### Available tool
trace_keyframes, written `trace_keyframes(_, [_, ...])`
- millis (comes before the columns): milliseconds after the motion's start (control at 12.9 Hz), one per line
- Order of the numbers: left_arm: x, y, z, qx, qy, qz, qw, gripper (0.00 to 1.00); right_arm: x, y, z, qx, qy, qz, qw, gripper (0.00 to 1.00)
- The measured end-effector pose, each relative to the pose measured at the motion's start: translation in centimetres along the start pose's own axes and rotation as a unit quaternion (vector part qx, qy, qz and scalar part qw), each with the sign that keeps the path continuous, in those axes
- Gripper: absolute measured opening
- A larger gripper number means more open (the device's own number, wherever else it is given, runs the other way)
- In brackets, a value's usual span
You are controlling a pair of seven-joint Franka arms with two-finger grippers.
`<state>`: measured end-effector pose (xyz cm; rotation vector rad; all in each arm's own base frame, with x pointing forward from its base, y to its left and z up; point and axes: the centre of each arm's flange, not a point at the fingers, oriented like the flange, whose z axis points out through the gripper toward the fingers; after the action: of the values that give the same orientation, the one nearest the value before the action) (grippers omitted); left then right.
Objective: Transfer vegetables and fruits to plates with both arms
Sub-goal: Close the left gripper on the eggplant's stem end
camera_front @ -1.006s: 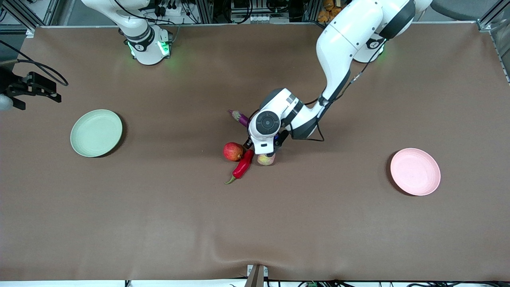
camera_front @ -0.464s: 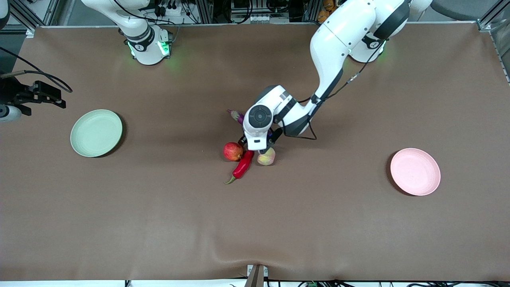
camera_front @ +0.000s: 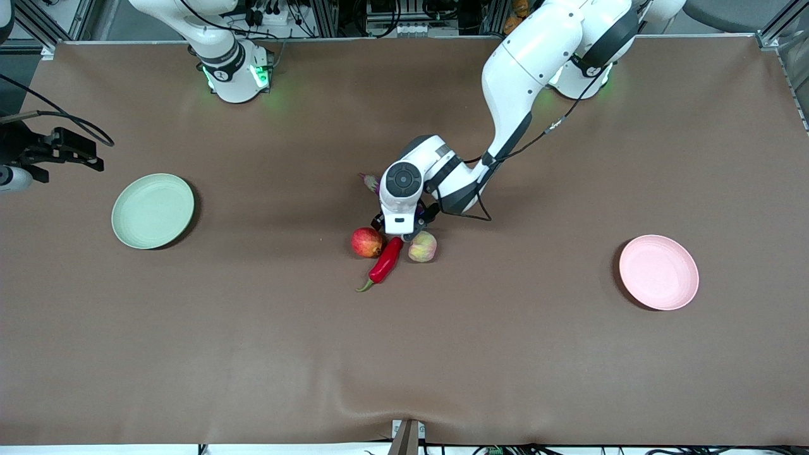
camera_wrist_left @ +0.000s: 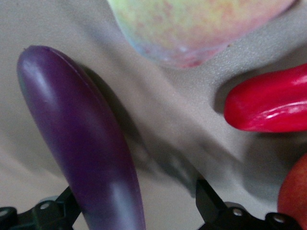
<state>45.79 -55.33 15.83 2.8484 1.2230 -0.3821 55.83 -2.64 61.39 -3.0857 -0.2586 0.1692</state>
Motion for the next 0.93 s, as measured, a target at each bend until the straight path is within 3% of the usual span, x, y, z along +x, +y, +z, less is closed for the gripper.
trace_keyframes(387, [0.0,0.2,-0.8,-0.004,0.001,0.027,1.000,0.44,0.0,-1.4,0.3,0.017,-0.013,0.044,0.999,1.00])
trace_keyframes(464, [0.0,0.2,-0.8,-0.004,0.001,0.032,0.999,0.39,-0.1,-1.7,0.3,0.022,-0.016,0.050,0.998,1.00])
trace_keyframes(928, [2.2,0.6,-2.8,0.006,0.002,0.020,1.000,0.37,-0.4,-2.6,0.7,0.035,-0.037,0.087,0.995,1.00])
